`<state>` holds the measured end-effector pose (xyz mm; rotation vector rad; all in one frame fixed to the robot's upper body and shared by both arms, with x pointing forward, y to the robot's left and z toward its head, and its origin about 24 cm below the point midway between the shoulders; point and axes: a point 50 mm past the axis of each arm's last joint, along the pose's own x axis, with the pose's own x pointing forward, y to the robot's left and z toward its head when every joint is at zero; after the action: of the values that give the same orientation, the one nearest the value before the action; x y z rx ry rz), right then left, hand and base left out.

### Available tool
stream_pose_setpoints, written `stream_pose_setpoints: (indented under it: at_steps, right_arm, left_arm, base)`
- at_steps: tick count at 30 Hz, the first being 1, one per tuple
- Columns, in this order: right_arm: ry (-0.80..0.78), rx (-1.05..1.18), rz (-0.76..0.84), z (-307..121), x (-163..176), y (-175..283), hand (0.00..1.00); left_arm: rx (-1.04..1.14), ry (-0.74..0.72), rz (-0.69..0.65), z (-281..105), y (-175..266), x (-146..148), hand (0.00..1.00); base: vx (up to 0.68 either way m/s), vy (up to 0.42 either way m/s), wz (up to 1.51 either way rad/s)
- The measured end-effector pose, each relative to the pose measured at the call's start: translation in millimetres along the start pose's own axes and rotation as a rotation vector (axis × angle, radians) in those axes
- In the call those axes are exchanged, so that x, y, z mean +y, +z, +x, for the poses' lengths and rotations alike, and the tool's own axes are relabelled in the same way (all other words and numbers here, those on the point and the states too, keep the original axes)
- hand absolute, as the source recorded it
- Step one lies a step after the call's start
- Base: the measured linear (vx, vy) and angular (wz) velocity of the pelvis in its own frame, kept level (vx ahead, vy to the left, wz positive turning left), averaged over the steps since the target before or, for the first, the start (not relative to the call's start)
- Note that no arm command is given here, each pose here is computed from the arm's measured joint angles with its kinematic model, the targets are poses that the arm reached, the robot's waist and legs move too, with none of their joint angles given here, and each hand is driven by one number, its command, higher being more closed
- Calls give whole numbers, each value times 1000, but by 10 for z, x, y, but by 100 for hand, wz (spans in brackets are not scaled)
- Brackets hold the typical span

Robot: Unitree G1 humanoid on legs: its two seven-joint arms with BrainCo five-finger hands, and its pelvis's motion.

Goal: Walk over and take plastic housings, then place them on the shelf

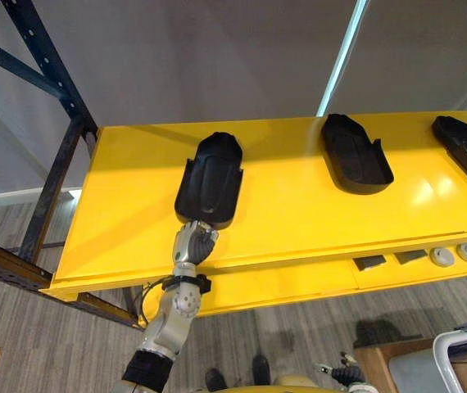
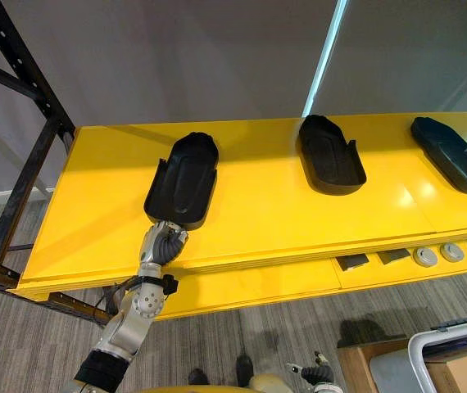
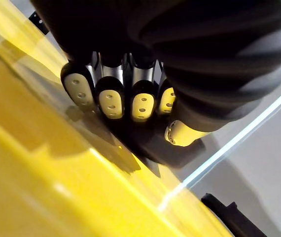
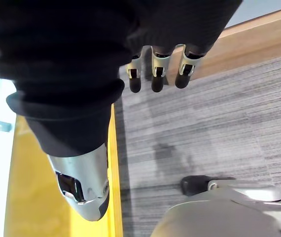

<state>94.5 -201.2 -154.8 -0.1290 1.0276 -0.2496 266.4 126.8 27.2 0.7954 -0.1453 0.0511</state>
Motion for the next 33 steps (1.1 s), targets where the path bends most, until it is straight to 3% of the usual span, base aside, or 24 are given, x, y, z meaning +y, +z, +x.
stream_pose_setpoints:
  at_steps: [33]
  right_arm:
    - [7,-22,-17,15,26,69,0]
  left_arm:
    - [1,19,-32,264,39,68,100]
  base:
    - [-2,-5,-1]
